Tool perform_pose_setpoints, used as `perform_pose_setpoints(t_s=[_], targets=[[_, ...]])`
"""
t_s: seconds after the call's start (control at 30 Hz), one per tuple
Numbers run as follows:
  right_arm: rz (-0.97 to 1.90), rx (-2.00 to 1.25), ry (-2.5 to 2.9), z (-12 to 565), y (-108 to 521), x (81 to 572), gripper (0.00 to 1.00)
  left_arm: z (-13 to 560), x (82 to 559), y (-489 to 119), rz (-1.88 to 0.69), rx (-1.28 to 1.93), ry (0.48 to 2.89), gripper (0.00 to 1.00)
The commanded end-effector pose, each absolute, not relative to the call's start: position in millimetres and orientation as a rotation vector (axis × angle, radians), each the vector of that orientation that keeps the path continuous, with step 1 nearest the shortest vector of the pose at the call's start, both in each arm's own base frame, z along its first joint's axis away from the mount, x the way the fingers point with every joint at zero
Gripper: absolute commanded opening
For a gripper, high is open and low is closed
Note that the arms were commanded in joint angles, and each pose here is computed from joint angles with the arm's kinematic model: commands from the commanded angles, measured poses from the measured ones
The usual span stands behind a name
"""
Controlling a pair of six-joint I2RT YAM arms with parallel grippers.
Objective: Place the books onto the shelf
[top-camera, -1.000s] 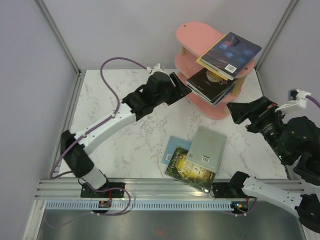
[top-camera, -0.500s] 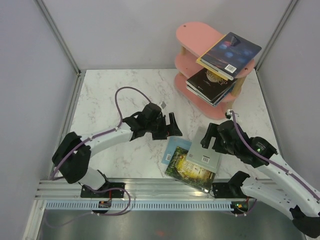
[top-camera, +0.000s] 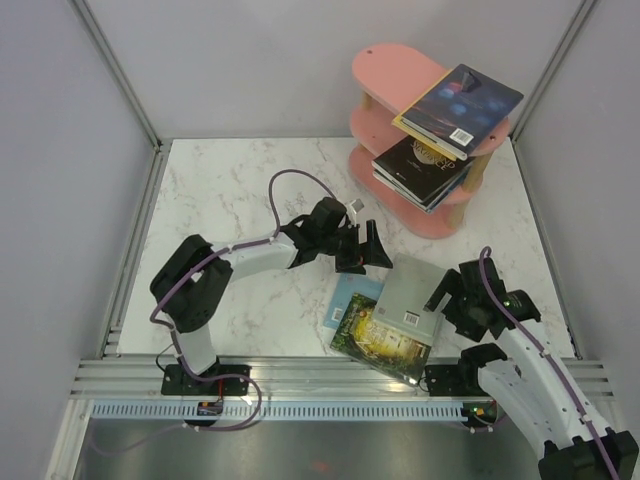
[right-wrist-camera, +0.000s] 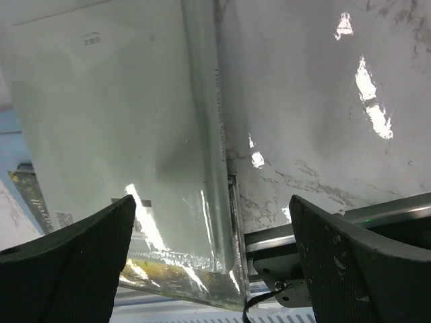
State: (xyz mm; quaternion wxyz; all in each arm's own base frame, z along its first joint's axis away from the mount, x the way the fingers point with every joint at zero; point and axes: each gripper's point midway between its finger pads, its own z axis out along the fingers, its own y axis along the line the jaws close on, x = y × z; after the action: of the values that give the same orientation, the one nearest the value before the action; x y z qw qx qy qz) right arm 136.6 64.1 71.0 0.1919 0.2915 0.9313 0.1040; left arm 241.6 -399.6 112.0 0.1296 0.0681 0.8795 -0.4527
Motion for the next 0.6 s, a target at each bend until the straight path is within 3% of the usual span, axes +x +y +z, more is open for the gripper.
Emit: perform_pose_setpoints(t_s=[0.0,0.23,0.57], targets=[[0.362,0.884,2.622,58,68,133,0.98,118,236,-424,-1.436,0.305,2.523,0.98],[0.448,1.014,2.566,37,76,135,0.98,92,218,-433,-1.497,0.350,2.589,0.98],[0.642,1.092,2.391,28,88,146,0.97,98,188,-455,-1.865,0.347,2.497,0.97]])
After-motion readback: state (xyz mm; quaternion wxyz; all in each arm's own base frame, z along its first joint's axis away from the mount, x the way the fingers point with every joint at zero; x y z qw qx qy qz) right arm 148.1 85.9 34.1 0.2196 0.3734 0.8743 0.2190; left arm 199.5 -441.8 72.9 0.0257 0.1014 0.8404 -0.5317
